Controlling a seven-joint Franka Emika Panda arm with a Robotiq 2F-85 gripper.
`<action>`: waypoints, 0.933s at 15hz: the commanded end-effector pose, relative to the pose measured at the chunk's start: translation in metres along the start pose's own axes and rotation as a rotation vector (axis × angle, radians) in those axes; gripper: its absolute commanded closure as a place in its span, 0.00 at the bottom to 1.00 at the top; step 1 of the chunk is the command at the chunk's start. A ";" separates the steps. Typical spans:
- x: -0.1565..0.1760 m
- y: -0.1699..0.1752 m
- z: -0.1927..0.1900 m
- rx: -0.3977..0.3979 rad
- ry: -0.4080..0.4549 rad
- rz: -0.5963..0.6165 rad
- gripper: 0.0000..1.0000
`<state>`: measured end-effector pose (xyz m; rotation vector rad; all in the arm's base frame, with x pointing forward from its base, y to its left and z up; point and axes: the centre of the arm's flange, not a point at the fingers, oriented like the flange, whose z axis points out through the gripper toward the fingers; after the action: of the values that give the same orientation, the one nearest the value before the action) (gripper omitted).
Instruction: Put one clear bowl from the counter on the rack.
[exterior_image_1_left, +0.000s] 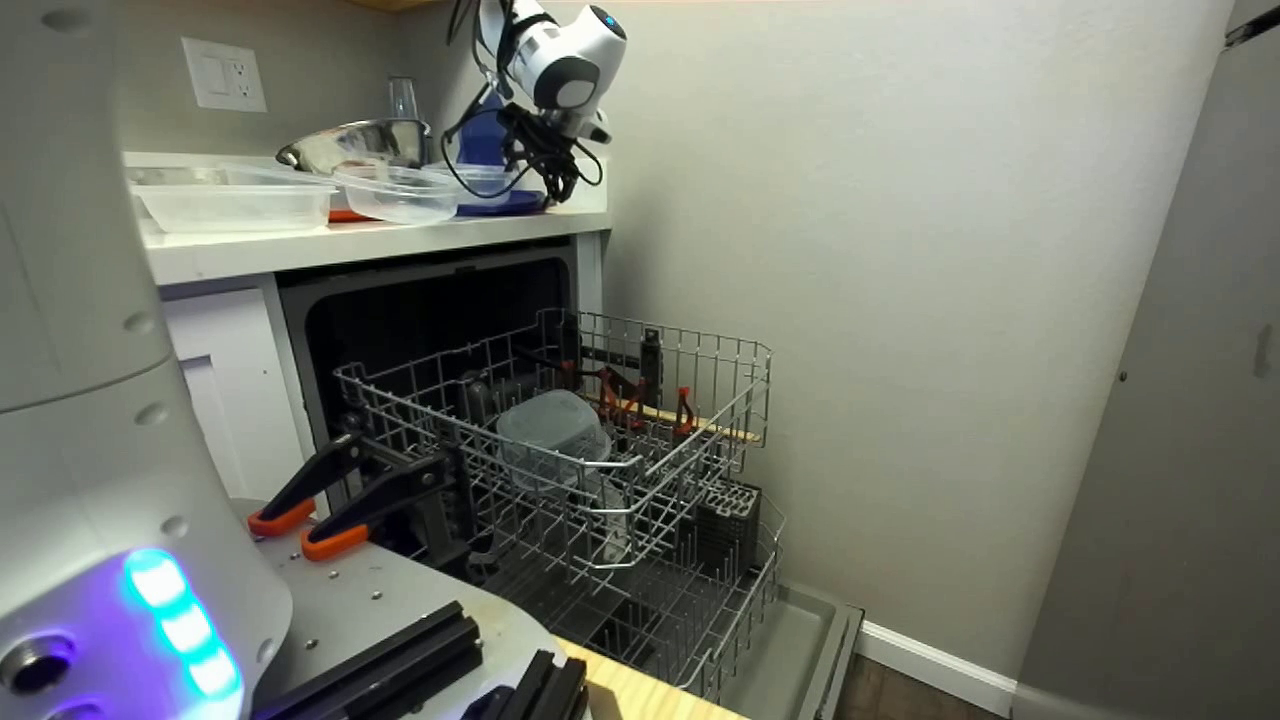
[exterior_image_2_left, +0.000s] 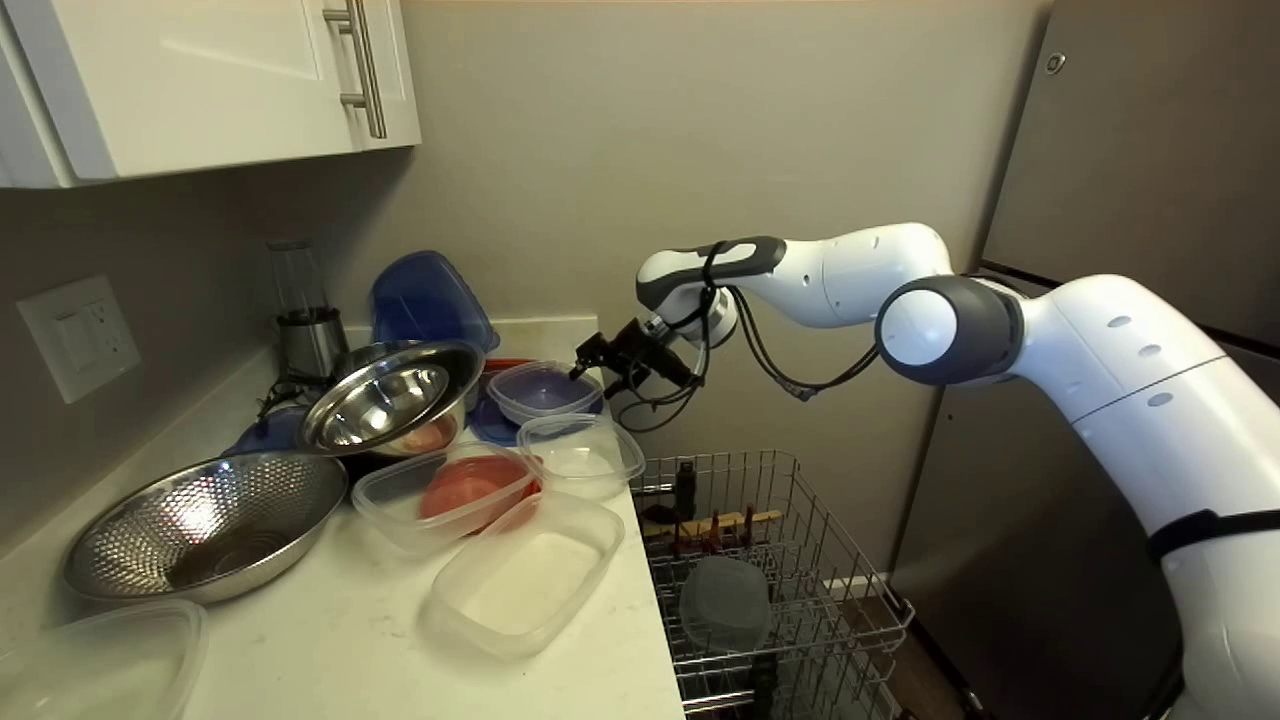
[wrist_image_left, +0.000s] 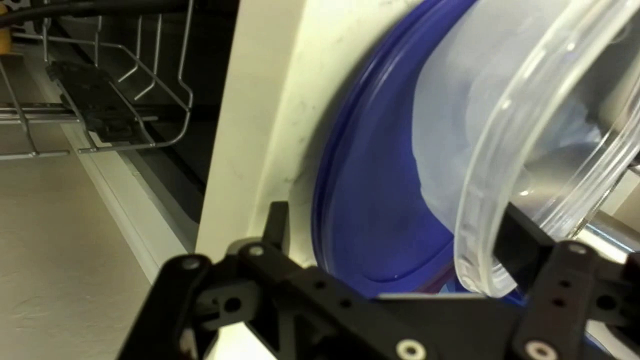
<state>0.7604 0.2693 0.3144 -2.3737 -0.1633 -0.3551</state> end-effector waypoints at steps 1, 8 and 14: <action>0.008 -0.004 0.002 -0.010 -0.062 -0.006 0.00; 0.008 -0.039 -0.005 -0.123 -0.157 -0.132 0.40; 0.013 -0.050 -0.016 -0.174 -0.160 -0.177 0.80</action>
<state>0.7539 0.2947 0.3497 -2.5222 -0.4330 -0.2868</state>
